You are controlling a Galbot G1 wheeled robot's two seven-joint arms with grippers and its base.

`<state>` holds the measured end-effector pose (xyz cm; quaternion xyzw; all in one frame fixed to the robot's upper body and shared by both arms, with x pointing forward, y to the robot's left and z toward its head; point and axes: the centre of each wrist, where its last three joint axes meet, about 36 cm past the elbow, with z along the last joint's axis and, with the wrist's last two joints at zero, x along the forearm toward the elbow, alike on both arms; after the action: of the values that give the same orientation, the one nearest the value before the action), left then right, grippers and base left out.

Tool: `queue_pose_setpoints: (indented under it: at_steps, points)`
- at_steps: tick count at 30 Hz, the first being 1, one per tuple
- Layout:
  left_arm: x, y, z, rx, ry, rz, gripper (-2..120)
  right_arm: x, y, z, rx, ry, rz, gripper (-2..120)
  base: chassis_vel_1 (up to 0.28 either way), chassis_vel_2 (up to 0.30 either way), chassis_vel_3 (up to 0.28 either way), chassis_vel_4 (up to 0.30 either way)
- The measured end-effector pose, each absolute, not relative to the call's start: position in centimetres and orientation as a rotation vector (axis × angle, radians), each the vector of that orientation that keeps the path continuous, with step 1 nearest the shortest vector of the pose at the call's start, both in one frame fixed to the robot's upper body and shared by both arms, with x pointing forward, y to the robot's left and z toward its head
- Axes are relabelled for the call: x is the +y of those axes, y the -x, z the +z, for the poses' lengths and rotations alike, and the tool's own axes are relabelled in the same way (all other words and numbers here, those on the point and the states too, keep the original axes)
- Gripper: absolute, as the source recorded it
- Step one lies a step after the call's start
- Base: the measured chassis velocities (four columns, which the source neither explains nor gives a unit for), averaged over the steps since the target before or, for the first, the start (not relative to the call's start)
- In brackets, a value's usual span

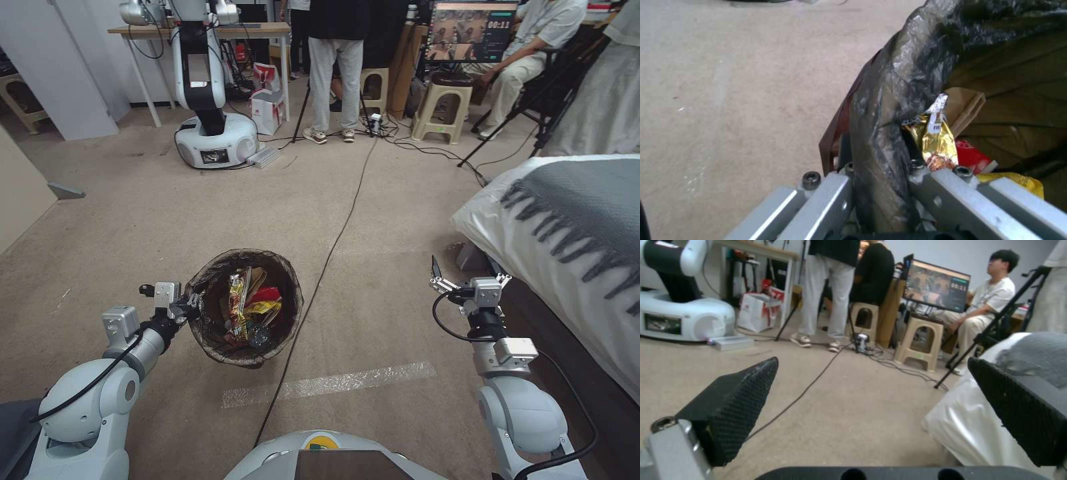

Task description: Pick up the trash bin, then pick up the garbage from the floor and place it into the trash bin.

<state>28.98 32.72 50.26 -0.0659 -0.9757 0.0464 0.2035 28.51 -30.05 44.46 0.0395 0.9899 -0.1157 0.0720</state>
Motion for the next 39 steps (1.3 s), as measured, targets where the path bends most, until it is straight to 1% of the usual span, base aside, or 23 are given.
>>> queue_pose_setpoints:
  at_steps: [21,24,33,39]
  points:
    - [32.4,-29.2,50.1,-2.720,0.221,0.155,0,-30.2,-28.6,44.4,2.972,-0.127,-0.354,100,0.040,0.039,0.037,0.042]
    - [32.1,-29.5,50.0,-2.726,0.196,0.229,0,-30.3,-28.6,44.4,2.973,-0.129,-0.355,100,0.027,0.024,0.035,0.037]
    - [32.7,-30.8,49.6,-2.705,0.231,0.262,0,-30.2,-28.8,44.4,2.968,-0.122,-0.355,100,0.000,0.000,0.000,0.000]
    - [33.3,-31.8,48.5,-2.660,0.220,0.387,0,-29.6,-29.6,44.1,2.973,-0.072,-0.342,100,0.000,0.000,0.000,0.000]
